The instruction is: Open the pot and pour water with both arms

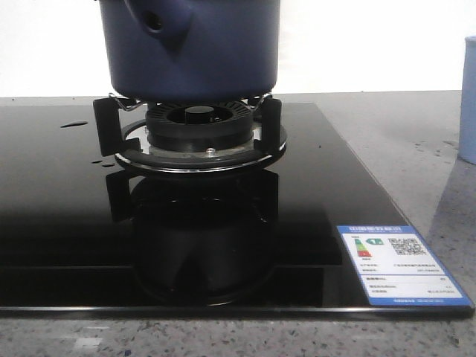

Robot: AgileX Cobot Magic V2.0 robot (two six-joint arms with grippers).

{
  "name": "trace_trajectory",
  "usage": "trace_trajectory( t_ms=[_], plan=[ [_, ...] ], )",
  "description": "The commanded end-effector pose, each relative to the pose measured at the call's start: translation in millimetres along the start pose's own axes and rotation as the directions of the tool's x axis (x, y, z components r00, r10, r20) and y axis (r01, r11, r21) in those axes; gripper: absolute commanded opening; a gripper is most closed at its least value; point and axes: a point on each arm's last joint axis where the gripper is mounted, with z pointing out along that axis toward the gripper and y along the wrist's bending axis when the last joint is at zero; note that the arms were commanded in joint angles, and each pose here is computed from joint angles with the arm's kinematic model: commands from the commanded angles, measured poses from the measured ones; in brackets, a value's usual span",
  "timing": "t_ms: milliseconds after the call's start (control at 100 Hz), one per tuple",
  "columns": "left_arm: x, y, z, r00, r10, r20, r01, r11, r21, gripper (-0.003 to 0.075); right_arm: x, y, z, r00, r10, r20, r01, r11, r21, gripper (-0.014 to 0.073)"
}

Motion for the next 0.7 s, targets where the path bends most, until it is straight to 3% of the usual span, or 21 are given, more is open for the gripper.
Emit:
trace_trajectory(
  t_ms=[0,230,470,690],
  plan=[
    [-4.6,2.4,1.6,0.993,-0.027,0.115,0.031,0.999,-0.039,-0.0019,-13.2,-3.5,-0.8,0.997,-0.012,0.074,0.010,0.999,0.039,-0.0069],
    [24.7,4.7,-1.0,0.992,-0.073,0.099,0.084,0.990,-0.114,-0.0019,-13.2,-3.5,-0.8,0.997,-0.012,0.074,0.010,0.999,0.039,-0.0069],
    [46.2,3.6,-5.6,0.992,-0.124,-0.030,0.118,0.982,-0.146,-0.0019,-13.2,-3.5,-0.8,0.997,-0.012,0.074,0.010,0.999,0.039,-0.0069],
    [46.6,3.8,-5.7,0.992,-0.126,-0.033,0.119,0.981,-0.152,-0.0019,-13.2,-3.5,-0.8,0.997,-0.012,0.074,0.010,0.999,0.039,-0.0069]
  ],
)
